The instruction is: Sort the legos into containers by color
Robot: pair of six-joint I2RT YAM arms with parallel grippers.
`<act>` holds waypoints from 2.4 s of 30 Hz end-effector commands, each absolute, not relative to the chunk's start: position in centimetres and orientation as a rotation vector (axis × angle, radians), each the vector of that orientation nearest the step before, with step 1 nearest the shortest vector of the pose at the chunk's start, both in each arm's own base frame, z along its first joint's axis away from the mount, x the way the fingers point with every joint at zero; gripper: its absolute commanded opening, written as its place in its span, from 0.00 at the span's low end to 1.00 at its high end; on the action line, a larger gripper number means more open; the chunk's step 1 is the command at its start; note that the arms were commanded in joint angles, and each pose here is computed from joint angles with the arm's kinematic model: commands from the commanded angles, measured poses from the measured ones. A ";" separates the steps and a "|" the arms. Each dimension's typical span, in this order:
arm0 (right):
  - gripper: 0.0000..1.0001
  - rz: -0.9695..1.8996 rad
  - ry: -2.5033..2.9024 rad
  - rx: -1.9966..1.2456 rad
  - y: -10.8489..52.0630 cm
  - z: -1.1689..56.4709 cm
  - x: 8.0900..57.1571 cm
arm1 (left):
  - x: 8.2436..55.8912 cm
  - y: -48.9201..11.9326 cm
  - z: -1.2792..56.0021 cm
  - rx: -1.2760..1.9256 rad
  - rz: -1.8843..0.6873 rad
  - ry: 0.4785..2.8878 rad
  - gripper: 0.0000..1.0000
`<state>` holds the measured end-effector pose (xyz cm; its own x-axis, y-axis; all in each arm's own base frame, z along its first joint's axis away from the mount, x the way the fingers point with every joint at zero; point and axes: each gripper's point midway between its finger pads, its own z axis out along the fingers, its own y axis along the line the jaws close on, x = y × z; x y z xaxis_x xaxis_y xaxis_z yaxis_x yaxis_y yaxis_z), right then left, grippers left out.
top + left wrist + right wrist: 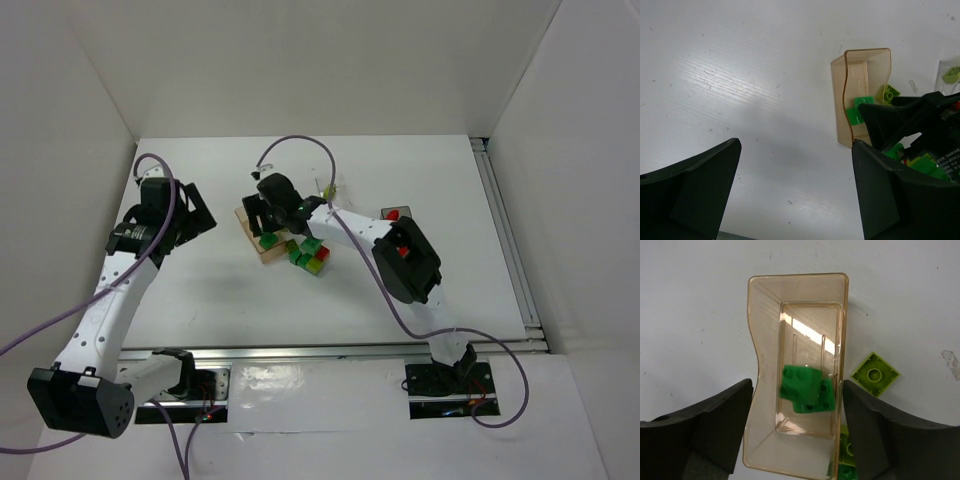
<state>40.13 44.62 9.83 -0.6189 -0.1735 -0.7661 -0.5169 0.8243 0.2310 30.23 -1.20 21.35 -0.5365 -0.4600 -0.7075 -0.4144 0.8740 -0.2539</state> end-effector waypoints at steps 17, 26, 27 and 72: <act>0.85 0.262 2.028 -0.061 25.3 21.0 32.9 | 30.4 -13.1 20.6 0.092 -0.574 2.300 0.94; 0.85 0.164 2.080 0.158 15.4 20.0 31.2 | 31.4 -23.6 18.4 0.452 -0.511 2.358 0.99; 0.85 0.169 2.102 0.151 15.1 19.4 30.7 | 31.7 -24.5 19.0 0.468 -0.512 2.347 0.99; 0.86 0.233 2.128 0.153 14.1 20.0 31.2 | 33.5 -28.8 13.0 0.709 -0.228 2.580 0.52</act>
<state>30.56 13.95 18.24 -0.5673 0.1889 -0.8016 0.0284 0.9773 0.2102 33.31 -28.33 11.83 -0.7790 0.4394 -0.4472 0.5146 0.8557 -0.0556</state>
